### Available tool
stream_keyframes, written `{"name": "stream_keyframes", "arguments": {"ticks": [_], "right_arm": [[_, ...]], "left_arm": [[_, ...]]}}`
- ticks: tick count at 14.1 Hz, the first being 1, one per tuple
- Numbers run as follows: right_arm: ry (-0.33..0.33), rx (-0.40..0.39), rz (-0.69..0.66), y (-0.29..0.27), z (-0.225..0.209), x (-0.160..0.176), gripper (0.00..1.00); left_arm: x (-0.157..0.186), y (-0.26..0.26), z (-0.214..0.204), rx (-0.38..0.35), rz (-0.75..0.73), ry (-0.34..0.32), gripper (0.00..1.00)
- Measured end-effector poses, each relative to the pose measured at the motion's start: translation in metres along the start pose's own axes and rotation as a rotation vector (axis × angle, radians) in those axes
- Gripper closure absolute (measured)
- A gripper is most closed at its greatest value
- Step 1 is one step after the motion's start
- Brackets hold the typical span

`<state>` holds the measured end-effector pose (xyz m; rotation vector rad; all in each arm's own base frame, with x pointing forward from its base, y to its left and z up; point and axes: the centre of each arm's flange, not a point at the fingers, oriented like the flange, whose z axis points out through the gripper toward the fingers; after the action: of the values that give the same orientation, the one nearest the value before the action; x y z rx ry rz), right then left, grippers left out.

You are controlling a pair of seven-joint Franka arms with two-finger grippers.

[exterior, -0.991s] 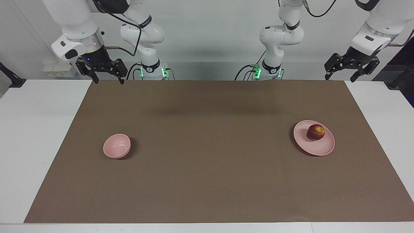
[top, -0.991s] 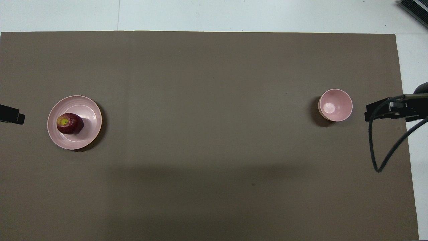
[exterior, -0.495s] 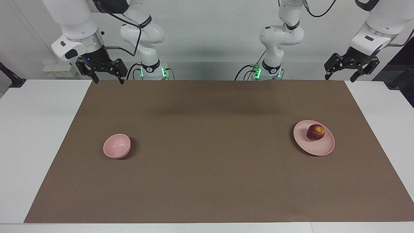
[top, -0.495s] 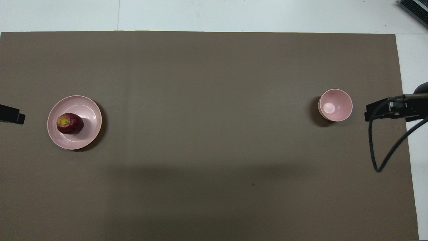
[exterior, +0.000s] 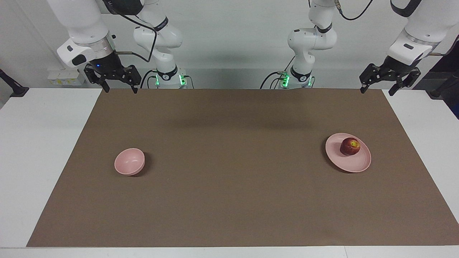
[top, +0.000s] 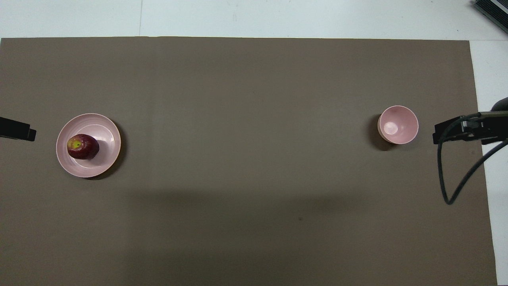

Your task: Move apple from plate to bowl

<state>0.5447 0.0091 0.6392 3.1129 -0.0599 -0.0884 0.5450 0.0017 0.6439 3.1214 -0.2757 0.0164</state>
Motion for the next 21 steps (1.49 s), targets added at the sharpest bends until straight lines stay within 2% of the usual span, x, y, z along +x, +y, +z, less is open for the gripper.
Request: {"name": "stream_keyframes", "arguments": {"ticks": [3, 8, 13, 18, 21], "right_arm": [[0.000, 0.000, 0.000, 0.000, 0.000, 0.000, 0.00], [0.000, 0.000, 0.000, 0.000, 0.000, 0.000, 0.00], [0.000, 0.000, 0.000, 0.000, 0.000, 0.000, 0.00], [0.000, 0.000, 0.007, 0.004, 0.000, 0.000, 0.00], [-0.001, 0.001, 0.033, 0.018, 0.001, 0.001, 0.00]], "left_arm": [[0.007, -0.002, 0.029, 0.001, 0.000, 0.008, 0.00], [0.010, -0.028, 0.103, 0.007, 0.041, 0.026, 0.00], [0.008, -0.047, 0.181, 0.025, 0.055, 0.110, 0.00], [0.016, -0.050, 0.247, 0.039, 0.052, 0.136, 0.00], [0.014, -0.050, 0.273, 0.037, 0.051, 0.123, 0.00]]}}
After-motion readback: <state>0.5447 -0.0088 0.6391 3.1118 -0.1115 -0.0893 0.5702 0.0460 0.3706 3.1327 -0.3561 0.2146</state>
